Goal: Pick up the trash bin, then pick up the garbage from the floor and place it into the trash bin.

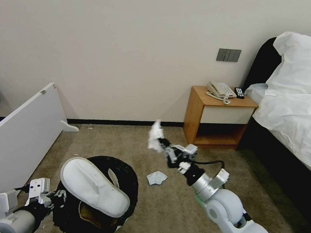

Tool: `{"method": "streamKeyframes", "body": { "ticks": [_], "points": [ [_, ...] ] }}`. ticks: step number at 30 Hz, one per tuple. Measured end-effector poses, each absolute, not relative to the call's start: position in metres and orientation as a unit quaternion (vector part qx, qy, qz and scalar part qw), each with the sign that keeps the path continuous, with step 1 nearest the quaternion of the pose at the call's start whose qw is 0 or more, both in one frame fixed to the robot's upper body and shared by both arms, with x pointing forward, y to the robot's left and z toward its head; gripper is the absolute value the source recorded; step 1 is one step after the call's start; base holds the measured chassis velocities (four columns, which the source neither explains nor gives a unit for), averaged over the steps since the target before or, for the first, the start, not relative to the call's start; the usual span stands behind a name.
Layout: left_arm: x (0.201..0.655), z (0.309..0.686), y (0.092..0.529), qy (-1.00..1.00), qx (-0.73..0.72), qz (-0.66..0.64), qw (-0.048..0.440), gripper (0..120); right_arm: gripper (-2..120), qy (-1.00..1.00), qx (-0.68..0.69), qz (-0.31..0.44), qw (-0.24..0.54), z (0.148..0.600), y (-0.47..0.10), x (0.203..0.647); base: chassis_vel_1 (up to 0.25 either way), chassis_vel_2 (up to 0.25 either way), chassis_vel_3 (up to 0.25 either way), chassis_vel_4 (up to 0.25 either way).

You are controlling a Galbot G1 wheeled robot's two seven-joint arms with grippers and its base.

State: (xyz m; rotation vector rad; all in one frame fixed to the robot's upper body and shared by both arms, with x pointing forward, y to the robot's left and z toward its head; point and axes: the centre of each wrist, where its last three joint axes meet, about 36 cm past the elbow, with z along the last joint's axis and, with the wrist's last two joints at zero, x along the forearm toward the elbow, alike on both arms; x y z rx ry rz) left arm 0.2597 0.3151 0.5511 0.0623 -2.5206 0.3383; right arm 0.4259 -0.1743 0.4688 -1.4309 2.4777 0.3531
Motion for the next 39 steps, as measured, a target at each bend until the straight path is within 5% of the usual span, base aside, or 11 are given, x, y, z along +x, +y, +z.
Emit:
{"method": "streamKeyframes", "body": {
  "ticks": [14,28,39],
  "points": [
    [0.257,0.554,0.313,-0.948,0.02,0.123,0.293,3,0,0.769,-0.626,0.101,0.081,0.481,-0.118,0.425,0.0,0.0,0.0,0.0],
    [0.257,0.554,0.311,-0.948,0.019,0.123,0.291,3,0,0.781,-0.612,0.098,-0.079,0.464,-0.097,0.405,0.0,0.0,0.0,0.0],
    [0.257,0.557,0.311,-0.95,0.016,0.123,0.288,3,4,0.815,-0.561,0.058,-0.133,0.454,-0.088,0.398,0.0,0.0,0.0,0.0]
  ]
}}
